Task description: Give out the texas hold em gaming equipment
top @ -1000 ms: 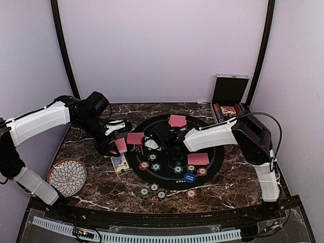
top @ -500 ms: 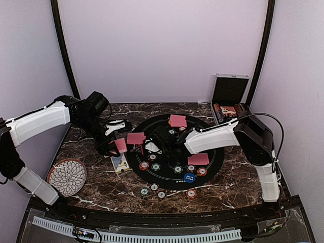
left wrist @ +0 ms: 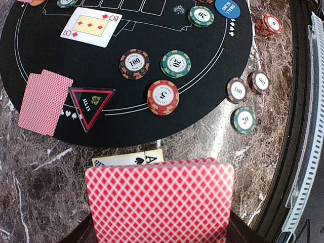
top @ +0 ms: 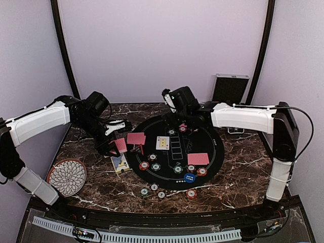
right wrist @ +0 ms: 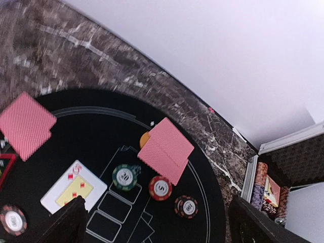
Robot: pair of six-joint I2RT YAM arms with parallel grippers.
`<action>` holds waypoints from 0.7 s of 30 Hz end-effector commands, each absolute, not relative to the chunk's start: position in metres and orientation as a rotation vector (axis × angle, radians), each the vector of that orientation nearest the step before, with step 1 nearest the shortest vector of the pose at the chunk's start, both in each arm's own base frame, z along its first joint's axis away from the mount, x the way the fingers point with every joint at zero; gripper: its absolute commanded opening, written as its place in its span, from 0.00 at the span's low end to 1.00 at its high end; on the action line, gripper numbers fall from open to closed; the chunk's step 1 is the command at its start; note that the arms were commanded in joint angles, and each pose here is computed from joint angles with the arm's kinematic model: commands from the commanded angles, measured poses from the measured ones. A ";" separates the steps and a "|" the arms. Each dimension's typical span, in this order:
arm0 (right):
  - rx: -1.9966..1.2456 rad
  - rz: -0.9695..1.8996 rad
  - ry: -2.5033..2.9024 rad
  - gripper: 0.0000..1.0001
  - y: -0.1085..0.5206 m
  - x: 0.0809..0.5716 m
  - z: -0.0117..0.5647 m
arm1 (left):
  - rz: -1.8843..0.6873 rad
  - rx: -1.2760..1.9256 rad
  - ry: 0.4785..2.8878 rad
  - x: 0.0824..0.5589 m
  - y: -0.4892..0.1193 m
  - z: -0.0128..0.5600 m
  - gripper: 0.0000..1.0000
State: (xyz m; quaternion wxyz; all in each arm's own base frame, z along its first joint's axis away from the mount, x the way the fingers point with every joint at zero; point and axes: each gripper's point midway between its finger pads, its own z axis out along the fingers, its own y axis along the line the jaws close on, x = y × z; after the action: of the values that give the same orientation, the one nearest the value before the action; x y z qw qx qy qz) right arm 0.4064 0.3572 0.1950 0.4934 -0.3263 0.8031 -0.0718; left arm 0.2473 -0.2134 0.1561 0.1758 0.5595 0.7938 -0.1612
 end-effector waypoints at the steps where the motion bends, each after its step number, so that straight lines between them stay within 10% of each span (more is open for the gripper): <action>1: -0.495 0.262 2.102 0.99 0.347 0.426 0.227 | -0.462 1.580 2.221 0.242 -0.211 0.167 0.00; 21: -0.174 1.115 2.545 0.87 0.377 0.405 0.106 | -0.467 1.580 2.220 0.243 -0.212 0.166 0.00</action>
State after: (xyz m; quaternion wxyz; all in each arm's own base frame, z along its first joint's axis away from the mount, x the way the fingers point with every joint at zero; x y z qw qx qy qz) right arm 0.4127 0.3709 0.1268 0.2293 -0.0916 0.8998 0.3596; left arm 0.2473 -0.2134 0.1561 0.1758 0.5595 0.7938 -0.1612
